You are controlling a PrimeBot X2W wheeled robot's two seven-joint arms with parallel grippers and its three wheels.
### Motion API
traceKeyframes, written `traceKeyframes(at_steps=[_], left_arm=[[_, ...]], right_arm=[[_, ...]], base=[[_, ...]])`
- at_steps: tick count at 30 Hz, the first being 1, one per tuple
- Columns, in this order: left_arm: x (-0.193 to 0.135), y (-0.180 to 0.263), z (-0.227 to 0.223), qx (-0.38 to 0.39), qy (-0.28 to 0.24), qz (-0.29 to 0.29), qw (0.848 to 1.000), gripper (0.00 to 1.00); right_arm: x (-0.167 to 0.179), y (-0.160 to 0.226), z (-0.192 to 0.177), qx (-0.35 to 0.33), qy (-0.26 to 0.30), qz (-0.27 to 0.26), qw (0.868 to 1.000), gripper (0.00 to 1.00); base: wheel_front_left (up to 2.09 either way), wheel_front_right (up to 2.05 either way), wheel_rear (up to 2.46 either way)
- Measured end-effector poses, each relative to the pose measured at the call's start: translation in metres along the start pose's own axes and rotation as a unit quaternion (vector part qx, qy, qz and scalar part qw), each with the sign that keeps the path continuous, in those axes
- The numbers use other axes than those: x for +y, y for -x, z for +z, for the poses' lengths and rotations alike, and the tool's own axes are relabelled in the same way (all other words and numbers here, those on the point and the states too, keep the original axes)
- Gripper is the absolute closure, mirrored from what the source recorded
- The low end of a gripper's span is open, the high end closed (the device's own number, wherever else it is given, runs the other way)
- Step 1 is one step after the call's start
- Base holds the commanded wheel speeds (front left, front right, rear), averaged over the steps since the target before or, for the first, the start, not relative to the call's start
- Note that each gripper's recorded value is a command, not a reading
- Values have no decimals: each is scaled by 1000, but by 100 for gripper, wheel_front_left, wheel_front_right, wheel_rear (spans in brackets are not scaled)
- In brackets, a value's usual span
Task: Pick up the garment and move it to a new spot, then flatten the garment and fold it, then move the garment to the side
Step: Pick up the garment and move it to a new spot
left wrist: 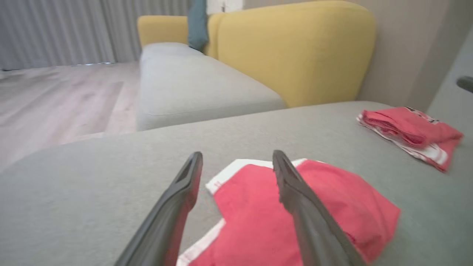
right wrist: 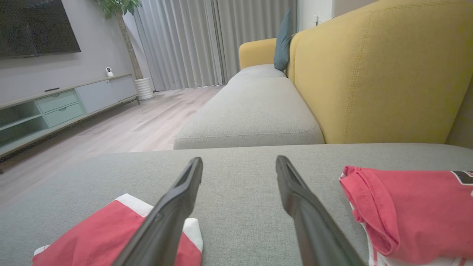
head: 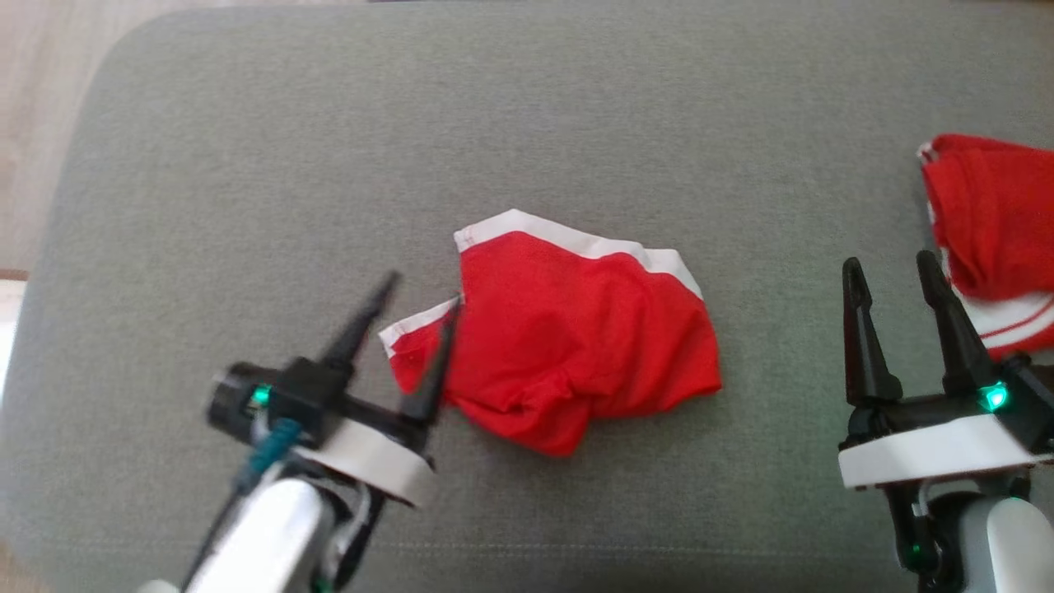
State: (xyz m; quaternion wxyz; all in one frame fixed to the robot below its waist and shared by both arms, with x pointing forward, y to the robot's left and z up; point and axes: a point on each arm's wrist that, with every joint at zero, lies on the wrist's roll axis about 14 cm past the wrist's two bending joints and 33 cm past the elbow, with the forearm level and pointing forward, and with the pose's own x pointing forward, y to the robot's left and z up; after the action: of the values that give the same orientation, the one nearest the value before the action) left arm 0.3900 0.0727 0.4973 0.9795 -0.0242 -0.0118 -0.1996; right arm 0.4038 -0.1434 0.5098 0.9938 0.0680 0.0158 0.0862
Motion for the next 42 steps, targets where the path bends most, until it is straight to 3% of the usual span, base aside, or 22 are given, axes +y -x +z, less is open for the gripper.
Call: traceKeyframes(at_steps=[8,13,42], left_arm=[[78,20,25,-32,-27,130,991,0],[104,45,18,-15,-35,168,985,0],[68,72,9,6,-29,125,992,0]], right_arm=[[10,-4,3,-2,1,15,1000,0],[11,-3,7,-6,6,17,1000,0],[-4,51,7,5,8,-18,1000,0]], base=[[0,0,0],[0,0,0],[0,0,0]])
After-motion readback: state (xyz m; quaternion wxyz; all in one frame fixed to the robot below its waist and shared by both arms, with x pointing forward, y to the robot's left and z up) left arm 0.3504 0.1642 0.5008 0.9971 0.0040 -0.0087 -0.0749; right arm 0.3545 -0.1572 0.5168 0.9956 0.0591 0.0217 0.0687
